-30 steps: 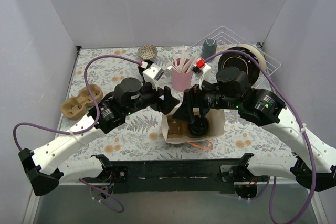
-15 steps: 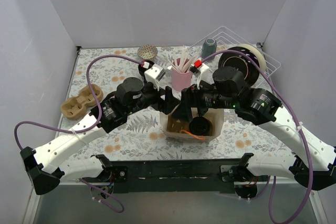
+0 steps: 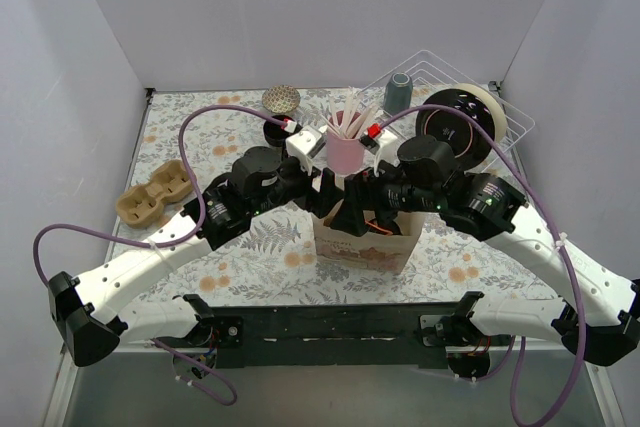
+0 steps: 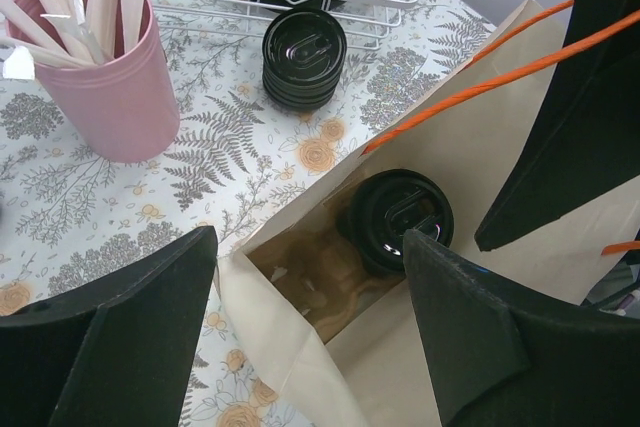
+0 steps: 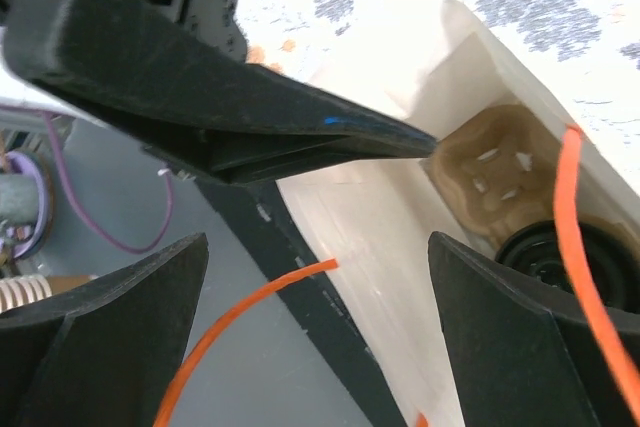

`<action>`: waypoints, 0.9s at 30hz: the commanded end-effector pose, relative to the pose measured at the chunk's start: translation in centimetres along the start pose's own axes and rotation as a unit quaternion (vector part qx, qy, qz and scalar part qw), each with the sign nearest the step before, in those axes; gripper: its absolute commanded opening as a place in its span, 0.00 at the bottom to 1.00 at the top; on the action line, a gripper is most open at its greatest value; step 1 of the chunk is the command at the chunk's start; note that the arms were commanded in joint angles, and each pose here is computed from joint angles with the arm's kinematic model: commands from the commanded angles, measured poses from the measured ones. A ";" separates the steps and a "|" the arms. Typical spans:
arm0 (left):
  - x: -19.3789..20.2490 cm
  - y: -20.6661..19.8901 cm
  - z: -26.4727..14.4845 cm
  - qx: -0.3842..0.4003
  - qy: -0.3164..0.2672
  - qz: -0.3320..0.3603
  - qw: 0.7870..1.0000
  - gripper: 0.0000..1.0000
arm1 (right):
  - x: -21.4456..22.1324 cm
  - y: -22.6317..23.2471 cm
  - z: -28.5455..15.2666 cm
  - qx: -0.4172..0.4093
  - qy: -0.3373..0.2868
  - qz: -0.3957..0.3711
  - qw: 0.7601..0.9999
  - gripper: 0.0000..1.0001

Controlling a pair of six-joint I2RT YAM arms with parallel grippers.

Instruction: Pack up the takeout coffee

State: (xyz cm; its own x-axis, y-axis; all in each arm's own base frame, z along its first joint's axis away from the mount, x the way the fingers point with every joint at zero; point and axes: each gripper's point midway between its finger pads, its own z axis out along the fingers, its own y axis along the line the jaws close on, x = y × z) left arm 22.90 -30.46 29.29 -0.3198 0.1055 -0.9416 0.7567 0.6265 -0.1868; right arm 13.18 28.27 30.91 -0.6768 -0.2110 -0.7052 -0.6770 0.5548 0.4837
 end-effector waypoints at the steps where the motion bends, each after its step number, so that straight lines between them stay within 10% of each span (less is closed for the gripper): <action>1: -0.4 0.3 -0.1 0.002 -0.009 0.014 1.000 0.75 | -2.9 -0.5 -1.1 0.028 -0.058 -0.015 0.998 0.98; 27: 0.2 1.1 -1.2 -0.019 -0.011 -0.001 1.000 0.75 | -8.6 -5.2 -2.2 0.149 -0.216 -0.010 0.965 0.95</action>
State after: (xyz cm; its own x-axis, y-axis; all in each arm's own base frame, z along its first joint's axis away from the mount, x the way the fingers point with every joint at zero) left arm 22.99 -29.55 29.14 -0.3114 0.1027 -0.9447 0.7470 0.6409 -0.1766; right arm 20.38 25.92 33.66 -0.5241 0.0088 -0.8516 -0.5494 0.7606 0.3459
